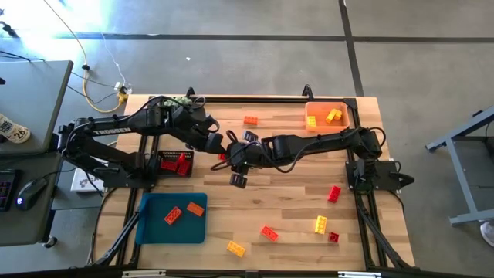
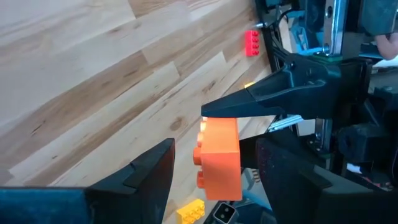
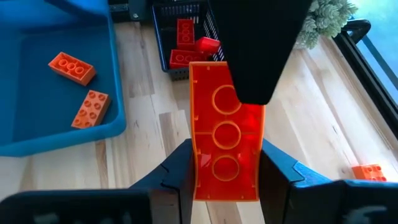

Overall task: Sort & place blocks by color
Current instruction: Put the orange game piece into the blue bin

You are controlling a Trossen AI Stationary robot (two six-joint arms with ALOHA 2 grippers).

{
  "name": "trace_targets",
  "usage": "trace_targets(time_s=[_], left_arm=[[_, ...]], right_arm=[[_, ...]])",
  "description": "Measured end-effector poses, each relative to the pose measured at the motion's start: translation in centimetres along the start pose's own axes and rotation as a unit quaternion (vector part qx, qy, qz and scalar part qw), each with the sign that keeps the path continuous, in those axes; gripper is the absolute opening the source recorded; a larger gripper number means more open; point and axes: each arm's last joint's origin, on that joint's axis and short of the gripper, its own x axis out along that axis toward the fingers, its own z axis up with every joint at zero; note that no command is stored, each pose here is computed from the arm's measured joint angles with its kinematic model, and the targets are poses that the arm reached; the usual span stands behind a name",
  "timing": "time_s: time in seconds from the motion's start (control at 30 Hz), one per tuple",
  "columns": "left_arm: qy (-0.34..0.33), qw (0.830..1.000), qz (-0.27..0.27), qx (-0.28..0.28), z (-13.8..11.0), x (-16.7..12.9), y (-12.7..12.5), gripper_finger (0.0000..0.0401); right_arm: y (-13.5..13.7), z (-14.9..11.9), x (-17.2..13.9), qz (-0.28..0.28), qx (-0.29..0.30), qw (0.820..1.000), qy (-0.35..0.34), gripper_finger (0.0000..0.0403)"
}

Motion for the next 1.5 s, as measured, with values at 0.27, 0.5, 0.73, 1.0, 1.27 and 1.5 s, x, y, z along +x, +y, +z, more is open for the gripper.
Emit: trace_targets(time_s=[0.27, 0.5, 0.73, 1.0, 1.27, 1.5], left_arm=[[0.006, 1.000, 0.000, 0.011, 0.0, 0.3, 0.0, 0.0186], [0.014, 0.999, 0.006, 0.038, 0.2, 1.0, 0.1, 0.0136], [0.020, 0.998, 0.005, 0.065, 0.0, 1.3, -0.1, 0.0071], [0.049, 0.992, 0.020, 0.113, -1.3, 1.4, -0.2, 0.0076], [0.141, 0.976, 0.083, 0.147, -4.3, 1.5, 0.5, 0.0075], [0.235, 0.942, 0.142, 0.192, -8.4, 1.1, 0.8, 0.0075]], right_arm=[[-0.3, 0.2, 0.1, -0.012, 0.023, 1.000, -0.009, 0.0103], [-0.3, 0.2, 0.1, -0.009, 0.033, 0.999, -0.008, 0.0103], [-0.2, 0.0, 0.1, 0.000, 0.048, 0.999, 0.003, 0.0123], [0.1, -0.3, 0.0, 0.048, 0.082, 0.995, 0.027, 0.0198], [0.1, -1.1, -0.1, 0.055, 0.116, 0.989, 0.076, 0.0202], [0.0, -1.7, -0.1, 0.039, 0.127, 0.986, 0.101, 0.0204]])
